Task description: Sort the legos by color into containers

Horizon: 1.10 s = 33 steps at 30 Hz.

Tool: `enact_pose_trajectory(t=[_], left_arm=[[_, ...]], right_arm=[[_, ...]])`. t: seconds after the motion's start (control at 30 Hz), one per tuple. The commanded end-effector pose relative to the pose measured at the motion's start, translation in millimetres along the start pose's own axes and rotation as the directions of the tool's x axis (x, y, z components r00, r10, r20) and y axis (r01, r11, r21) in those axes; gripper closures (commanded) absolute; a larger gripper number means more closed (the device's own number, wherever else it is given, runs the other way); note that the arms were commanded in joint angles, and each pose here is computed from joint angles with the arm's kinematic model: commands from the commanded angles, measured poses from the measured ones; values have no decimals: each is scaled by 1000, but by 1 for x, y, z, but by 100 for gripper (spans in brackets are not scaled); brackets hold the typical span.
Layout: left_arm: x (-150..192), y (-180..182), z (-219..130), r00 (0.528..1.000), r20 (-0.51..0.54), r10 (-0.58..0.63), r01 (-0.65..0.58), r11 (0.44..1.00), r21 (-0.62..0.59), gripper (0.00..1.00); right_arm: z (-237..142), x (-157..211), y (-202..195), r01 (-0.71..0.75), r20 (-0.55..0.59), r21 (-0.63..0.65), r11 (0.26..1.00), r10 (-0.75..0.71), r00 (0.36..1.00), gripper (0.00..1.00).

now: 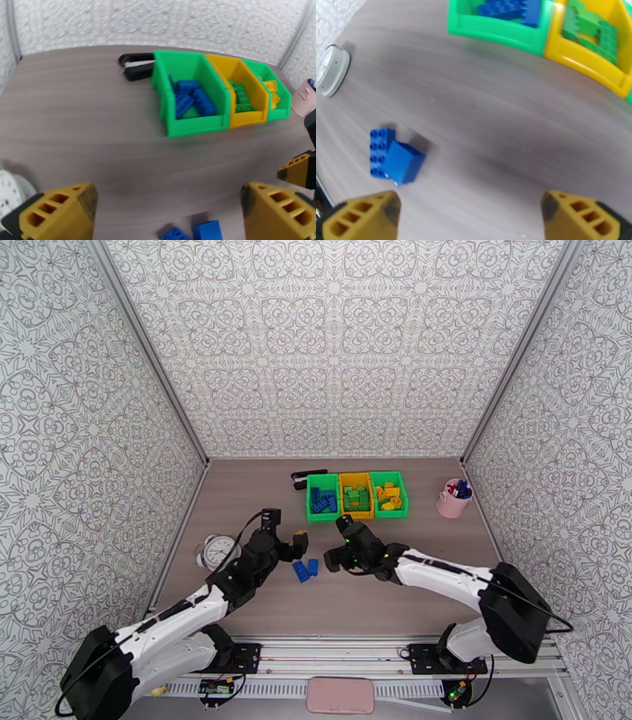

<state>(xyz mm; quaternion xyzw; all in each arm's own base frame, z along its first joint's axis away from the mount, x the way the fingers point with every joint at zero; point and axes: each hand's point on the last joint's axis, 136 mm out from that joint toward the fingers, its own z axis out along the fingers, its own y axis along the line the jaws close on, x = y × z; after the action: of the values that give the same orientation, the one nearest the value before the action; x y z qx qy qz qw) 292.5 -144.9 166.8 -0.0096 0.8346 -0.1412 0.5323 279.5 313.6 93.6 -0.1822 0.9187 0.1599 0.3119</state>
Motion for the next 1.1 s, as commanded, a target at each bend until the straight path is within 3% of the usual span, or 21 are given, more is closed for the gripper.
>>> enact_pose_trajectory(t=[0.0, 0.33, 0.73, 1.07], left_arm=[[19, 43, -12, 993, -53, -106, 95, 980, -174, 0], [27, 74, -24, 985, -51, -165, 143, 945, -293, 0], [33, 73, -14, 981, -71, -182, 151, 938, -313, 0], [37, 70, -9, 980, -94, -173, 136, 940, -311, 0]], right_arm=[[13, -6, 19, -11, 6, 60, 998, 11, 1000, 2], [56, 8, 41, -103, -107, 165, 981, 122, 987, 8], [58, 19, 39, -140, -125, 167, 976, 161, 979, 33], [65, 29, 40, -153, -155, 167, 974, 179, 972, 38]])
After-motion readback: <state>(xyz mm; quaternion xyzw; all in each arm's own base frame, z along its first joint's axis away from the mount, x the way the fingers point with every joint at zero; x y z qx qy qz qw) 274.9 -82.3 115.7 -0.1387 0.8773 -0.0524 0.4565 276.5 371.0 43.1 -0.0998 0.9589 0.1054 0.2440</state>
